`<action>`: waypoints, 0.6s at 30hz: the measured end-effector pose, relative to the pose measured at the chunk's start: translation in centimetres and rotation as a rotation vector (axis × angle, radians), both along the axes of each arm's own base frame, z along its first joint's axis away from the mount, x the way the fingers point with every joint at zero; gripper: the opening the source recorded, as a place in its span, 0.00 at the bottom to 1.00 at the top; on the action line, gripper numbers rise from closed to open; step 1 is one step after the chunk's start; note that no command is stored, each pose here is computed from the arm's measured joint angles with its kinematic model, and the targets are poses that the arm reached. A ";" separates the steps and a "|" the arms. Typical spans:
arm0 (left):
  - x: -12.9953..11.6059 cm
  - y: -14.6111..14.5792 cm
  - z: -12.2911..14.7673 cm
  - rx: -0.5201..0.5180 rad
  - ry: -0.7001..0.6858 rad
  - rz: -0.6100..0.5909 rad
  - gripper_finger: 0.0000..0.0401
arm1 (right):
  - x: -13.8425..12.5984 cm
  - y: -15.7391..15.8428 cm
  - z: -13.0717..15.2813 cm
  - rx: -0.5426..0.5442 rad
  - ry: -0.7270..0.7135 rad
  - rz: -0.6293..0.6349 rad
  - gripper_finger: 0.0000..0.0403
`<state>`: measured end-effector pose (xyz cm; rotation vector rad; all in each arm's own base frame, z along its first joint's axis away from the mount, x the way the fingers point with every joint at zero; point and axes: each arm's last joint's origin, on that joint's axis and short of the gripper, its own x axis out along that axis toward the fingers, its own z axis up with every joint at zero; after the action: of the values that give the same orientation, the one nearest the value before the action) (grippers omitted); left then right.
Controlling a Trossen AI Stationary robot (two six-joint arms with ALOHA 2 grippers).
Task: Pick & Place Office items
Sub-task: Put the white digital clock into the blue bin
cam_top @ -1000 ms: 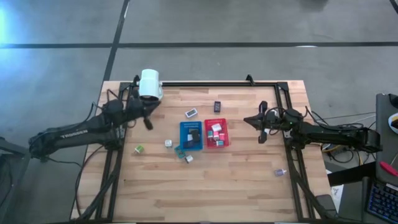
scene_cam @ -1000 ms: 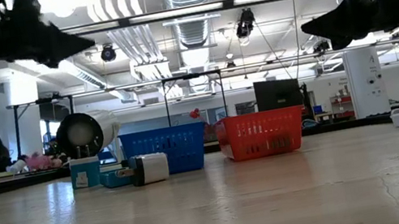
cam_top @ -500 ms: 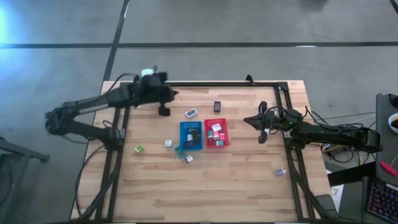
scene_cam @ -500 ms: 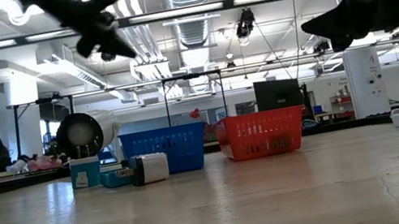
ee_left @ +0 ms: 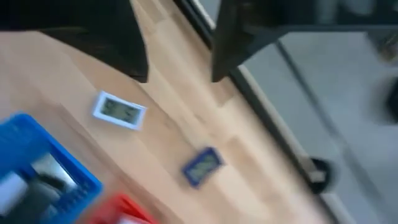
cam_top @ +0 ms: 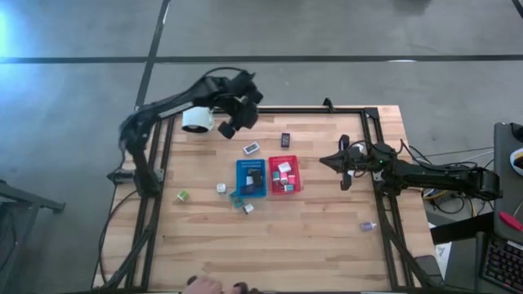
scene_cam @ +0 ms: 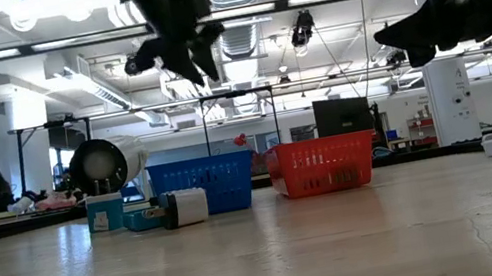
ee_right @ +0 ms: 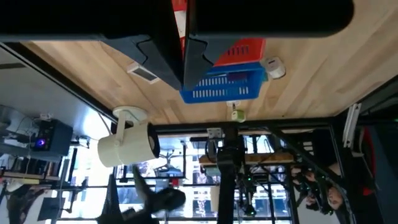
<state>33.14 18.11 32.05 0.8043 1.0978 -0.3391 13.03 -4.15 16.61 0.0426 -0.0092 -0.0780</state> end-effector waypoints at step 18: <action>3.8 2.7 -8.8 -0.084 0.190 -0.196 0.80 | 0.0 0.0 -1.1 -0.004 0.107 0.003 0.02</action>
<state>36.89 20.84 23.26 0.8186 1.1755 -0.6338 12.98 -4.13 15.54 0.0348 0.0979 -0.0768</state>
